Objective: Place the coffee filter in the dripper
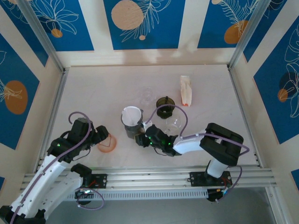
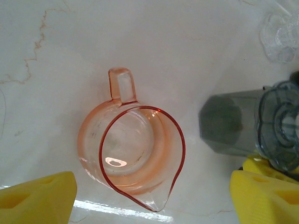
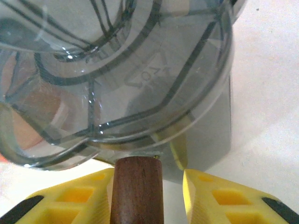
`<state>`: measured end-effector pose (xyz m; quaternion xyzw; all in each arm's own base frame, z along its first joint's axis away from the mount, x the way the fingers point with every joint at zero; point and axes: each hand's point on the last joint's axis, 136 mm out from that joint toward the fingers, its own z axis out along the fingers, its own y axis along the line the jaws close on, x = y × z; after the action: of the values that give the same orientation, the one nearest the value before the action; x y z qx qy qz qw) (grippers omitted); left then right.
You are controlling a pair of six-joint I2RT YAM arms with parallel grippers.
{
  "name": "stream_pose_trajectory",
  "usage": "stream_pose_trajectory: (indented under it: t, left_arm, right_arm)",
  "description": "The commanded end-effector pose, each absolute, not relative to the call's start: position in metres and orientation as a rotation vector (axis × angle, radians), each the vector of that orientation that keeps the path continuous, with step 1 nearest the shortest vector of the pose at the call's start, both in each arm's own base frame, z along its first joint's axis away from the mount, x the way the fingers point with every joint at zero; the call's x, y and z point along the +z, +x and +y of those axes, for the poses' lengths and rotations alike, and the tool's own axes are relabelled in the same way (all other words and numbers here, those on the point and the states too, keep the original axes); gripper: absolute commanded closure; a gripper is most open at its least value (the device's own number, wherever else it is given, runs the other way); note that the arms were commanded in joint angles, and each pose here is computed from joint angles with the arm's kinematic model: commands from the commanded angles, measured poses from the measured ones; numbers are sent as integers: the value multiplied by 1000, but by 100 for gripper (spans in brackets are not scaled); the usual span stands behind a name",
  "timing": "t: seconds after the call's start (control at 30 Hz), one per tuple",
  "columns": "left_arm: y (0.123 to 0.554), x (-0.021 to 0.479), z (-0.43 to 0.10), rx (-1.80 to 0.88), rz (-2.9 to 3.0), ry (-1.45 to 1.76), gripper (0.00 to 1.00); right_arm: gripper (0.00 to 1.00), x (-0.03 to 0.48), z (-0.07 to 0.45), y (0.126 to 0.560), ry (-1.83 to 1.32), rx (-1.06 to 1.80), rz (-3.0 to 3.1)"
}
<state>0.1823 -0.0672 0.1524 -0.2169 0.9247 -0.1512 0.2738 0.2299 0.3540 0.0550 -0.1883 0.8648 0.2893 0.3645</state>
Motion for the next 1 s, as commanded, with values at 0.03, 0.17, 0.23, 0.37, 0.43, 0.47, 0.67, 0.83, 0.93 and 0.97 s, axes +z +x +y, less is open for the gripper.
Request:
stream_pose_trajectory:
  t: [0.03, 0.17, 0.23, 0.37, 0.43, 0.47, 0.67, 0.83, 0.93, 0.97]
  left_arm:
    - [175, 147, -65, -414, 2509, -625, 16]
    - [173, 147, -65, -416, 2512, -626, 16]
    - [173, 148, -64, -416, 2511, -623, 16]
    - [171, 147, -64, -419, 2515, -626, 17]
    - [170, 147, -65, -419, 2519, -624, 17]
    - [170, 147, -65, -421, 2520, -623, 16]
    - [169, 147, -64, -419, 2520, -621, 17]
    - [167, 145, -63, -418, 2523, -631, 17]
    - [166, 143, -63, -422, 2519, -637, 17]
    - [166, 143, -62, -423, 2518, -638, 17]
  right_arm:
    - [59, 67, 374, 255, -479, 785, 2173]
    - [59, 65, 388, 275, -461, 777, 2177]
    - [59, 62, 393, 285, -447, 768, 2185]
    - [59, 55, 401, 303, -419, 754, 2206]
    - [58, 53, 404, 310, -406, 752, 2215]
    - [58, 52, 406, 313, -403, 754, 2216]
    - [57, 52, 415, 325, -392, 777, 2227]
    - [54, 54, 417, 325, -386, 790, 2229]
    - [49, 56, 413, 319, -387, 788, 2221]
    - [48, 57, 411, 317, -385, 788, 2218]
